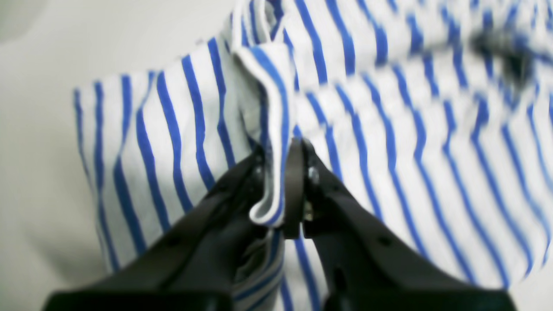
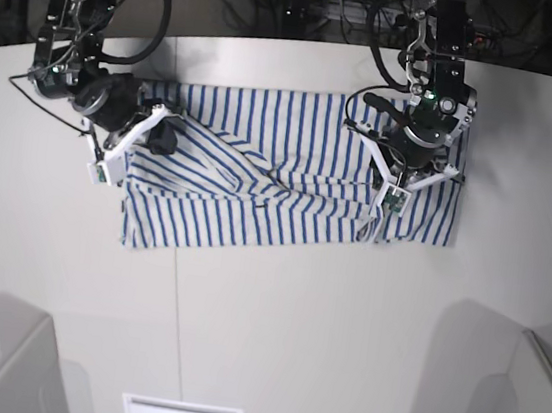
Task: Fold the T-shirt properly
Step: 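Fold the grasped side inward toward the right gripper with the left gripper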
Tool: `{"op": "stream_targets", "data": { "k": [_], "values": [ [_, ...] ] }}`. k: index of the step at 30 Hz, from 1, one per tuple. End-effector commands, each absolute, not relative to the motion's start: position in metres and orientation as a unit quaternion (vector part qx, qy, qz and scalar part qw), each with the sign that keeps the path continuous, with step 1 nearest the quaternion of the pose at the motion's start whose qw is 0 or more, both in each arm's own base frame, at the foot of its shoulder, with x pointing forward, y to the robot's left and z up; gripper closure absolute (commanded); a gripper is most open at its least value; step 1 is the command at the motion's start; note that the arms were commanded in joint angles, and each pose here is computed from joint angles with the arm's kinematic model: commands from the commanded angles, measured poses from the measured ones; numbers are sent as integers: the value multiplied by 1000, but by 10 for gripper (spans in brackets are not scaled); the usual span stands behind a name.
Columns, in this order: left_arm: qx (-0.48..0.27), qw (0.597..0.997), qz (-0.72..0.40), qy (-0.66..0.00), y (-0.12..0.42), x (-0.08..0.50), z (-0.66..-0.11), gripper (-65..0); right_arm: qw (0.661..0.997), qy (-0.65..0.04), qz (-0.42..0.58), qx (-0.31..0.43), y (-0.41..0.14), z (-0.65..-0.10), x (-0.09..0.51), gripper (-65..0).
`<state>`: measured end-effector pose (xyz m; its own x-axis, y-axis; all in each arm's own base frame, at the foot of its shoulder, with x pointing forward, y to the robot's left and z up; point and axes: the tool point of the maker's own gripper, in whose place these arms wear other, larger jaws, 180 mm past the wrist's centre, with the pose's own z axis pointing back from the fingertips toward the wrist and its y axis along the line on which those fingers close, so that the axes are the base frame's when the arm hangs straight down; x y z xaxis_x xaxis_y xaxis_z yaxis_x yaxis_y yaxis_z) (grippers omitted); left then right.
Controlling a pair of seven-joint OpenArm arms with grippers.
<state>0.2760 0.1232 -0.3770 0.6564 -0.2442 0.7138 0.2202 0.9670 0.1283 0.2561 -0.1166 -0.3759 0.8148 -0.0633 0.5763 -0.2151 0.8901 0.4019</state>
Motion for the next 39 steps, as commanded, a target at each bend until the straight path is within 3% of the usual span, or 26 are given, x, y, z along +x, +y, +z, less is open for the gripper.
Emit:
{"op": "stream_targets", "data": {
  "k": [1,13,39],
  "values": [
    [11,900,-128,-418,116,284,-365,0,916,-321,44,235,-117,-366,264,0],
    [0,903,-126,-411,99,307,-354,0,916,-320,46,236,-116,-366,263,0],
    [-22,907,-158,-390,73,297,-369,0,922,-303,33,238,-119,-379,261,0]
  ]
}}
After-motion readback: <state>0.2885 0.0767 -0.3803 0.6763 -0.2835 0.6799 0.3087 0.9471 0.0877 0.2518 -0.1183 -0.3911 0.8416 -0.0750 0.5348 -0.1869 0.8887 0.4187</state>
